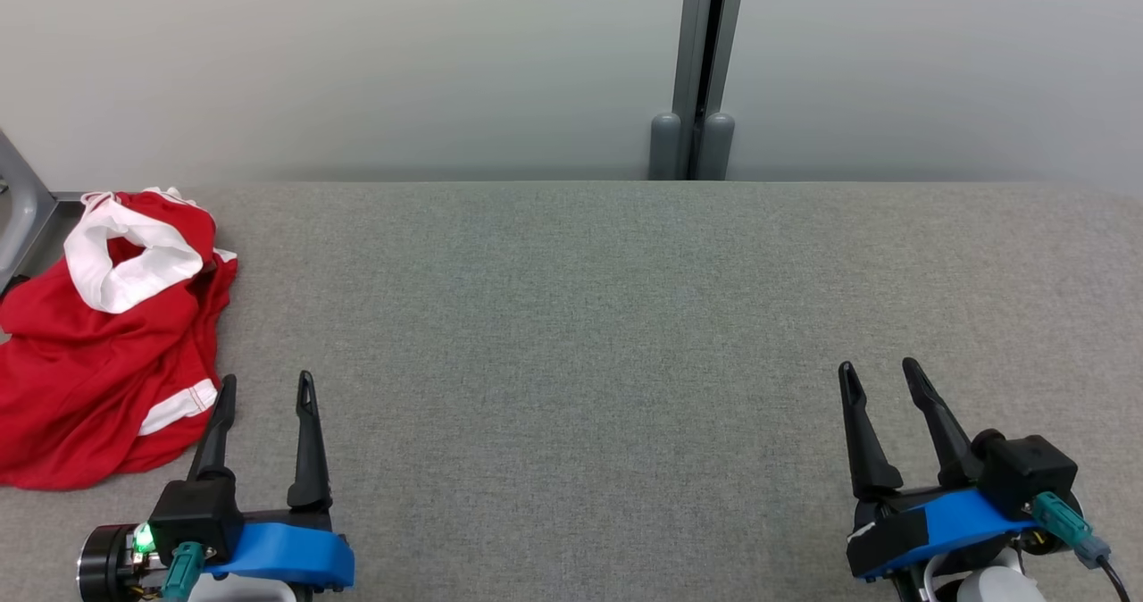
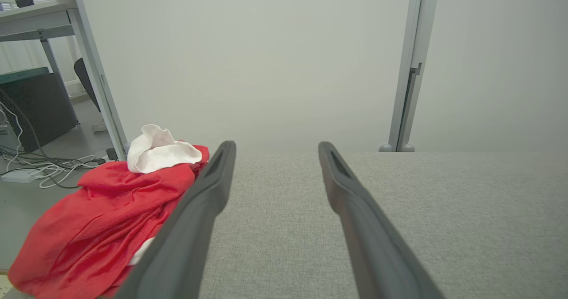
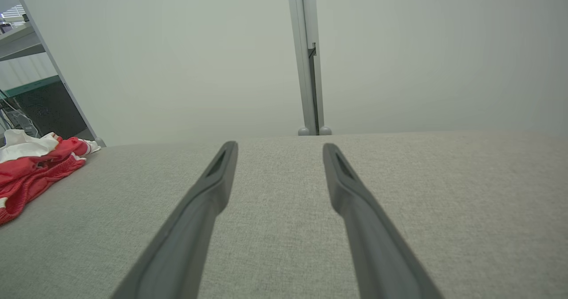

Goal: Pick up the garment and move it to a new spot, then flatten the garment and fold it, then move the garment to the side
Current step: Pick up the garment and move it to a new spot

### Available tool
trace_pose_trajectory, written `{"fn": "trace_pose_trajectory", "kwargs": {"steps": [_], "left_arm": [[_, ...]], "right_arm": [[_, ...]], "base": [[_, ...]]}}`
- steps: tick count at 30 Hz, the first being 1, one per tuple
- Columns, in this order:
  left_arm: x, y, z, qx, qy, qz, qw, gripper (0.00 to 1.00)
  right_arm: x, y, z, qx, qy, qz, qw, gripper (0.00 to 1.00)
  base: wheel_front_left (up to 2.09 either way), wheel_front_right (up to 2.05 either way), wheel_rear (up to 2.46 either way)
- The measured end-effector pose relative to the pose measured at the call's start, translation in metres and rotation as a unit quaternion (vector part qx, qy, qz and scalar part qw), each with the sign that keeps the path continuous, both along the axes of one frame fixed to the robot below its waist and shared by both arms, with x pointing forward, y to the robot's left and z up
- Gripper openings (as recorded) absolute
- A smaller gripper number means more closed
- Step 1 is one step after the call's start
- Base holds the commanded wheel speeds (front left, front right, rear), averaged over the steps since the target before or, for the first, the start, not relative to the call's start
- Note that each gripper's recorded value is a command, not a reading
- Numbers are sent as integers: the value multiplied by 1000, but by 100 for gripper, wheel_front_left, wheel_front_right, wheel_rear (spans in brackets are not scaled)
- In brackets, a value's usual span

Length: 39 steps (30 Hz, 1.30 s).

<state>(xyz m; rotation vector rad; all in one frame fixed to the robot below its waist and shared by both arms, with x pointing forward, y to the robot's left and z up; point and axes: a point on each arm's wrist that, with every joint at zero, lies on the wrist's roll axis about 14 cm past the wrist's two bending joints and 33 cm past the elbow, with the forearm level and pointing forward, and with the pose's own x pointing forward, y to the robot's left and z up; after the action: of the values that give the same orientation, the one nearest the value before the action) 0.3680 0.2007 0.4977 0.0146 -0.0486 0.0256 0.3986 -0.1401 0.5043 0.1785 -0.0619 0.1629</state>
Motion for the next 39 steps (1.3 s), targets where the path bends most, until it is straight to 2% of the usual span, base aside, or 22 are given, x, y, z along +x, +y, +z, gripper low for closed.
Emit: {"fn": "trace_pose_trajectory", "kwargs": {"steps": [13, 20, 39], "left_arm": [[-1, 4, -2, 0, 4, 8, 1000, 100], [-5, 21, 1, 4, 0, 32, 999, 100], [-55, 97, 14, 17, -13, 160, 987, 100]], "right_arm": [[2, 1, -4, -1, 6, 2, 1000, 100], [9, 14, -6, 0, 7, 19, 1000, 100], [37, 94, -7, -7, 1, 123, 992, 100]], "base": [[0, 0, 0], [0, 0, 0], [0, 0, 0]]}}
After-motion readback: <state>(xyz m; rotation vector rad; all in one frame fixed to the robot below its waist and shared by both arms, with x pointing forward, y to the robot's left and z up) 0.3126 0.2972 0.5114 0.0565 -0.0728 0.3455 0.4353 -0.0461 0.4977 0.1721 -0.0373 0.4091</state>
